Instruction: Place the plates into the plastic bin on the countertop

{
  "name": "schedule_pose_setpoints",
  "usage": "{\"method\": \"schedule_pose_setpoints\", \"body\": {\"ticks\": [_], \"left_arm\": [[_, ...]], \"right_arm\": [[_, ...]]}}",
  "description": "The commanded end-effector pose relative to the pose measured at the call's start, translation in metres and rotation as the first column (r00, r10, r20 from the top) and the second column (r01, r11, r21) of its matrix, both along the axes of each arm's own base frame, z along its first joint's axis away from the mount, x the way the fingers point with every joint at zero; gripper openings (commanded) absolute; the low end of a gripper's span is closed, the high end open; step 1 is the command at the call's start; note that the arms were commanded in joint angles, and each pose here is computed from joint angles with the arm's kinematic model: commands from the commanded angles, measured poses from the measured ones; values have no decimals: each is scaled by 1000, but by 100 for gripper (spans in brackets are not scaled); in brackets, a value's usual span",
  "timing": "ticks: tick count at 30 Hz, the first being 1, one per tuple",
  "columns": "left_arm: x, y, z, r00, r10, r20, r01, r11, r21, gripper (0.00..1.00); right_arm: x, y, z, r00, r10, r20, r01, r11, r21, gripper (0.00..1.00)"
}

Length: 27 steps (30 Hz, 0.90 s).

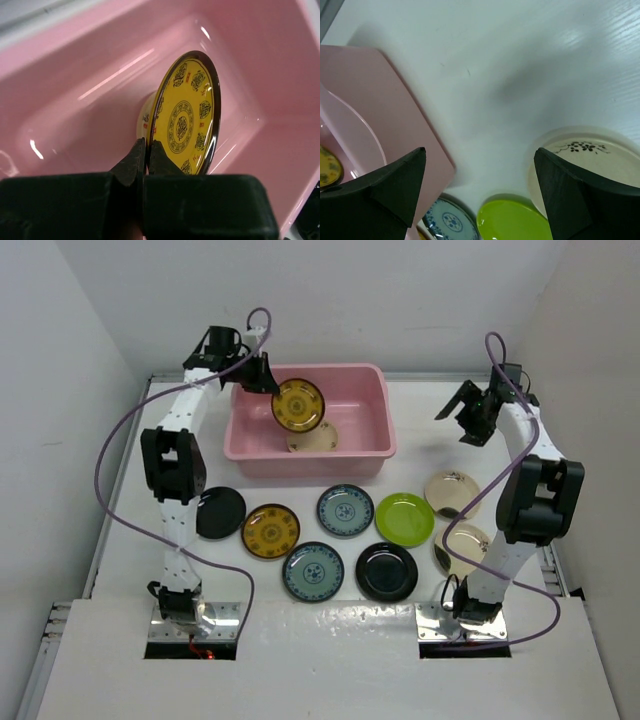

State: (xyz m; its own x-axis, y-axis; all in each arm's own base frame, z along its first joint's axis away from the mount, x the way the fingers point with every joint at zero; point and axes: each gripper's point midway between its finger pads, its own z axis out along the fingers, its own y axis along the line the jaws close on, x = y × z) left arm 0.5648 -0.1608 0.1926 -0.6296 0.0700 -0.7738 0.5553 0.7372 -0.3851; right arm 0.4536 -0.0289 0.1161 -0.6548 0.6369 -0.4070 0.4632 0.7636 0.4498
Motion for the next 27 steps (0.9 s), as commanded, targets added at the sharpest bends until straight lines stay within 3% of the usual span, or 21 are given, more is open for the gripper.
{"method": "schedule_pose_setpoints", "body": {"ticks": [1, 7, 16, 21, 27], "left_arm": [[-1, -20, 30, 996, -42, 80, 45, 998, -41, 0], [-14, -38, -23, 995, -93, -21, 92, 995, -26, 0], [-11, -40, -72, 996, -77, -47, 80, 995, 54, 42], [5, -39, -45, 996, -79, 51, 75, 994, 73, 52], [21, -28, 5, 985, -44, 167, 32, 997, 72, 54]], "right_arm": [[-5, -9, 22, 1000, 13, -4, -13, 999, -35, 88], [-30, -25, 14, 997, -39, -67, 38, 999, -17, 89], [-104, -49, -27, 953, -198, -228, 198, 980, -22, 90], [-162, -57, -77, 879, -213, -426, 205, 977, -65, 79], [-177, -65, -106, 854, -246, -458, 241, 968, -71, 75]]}}
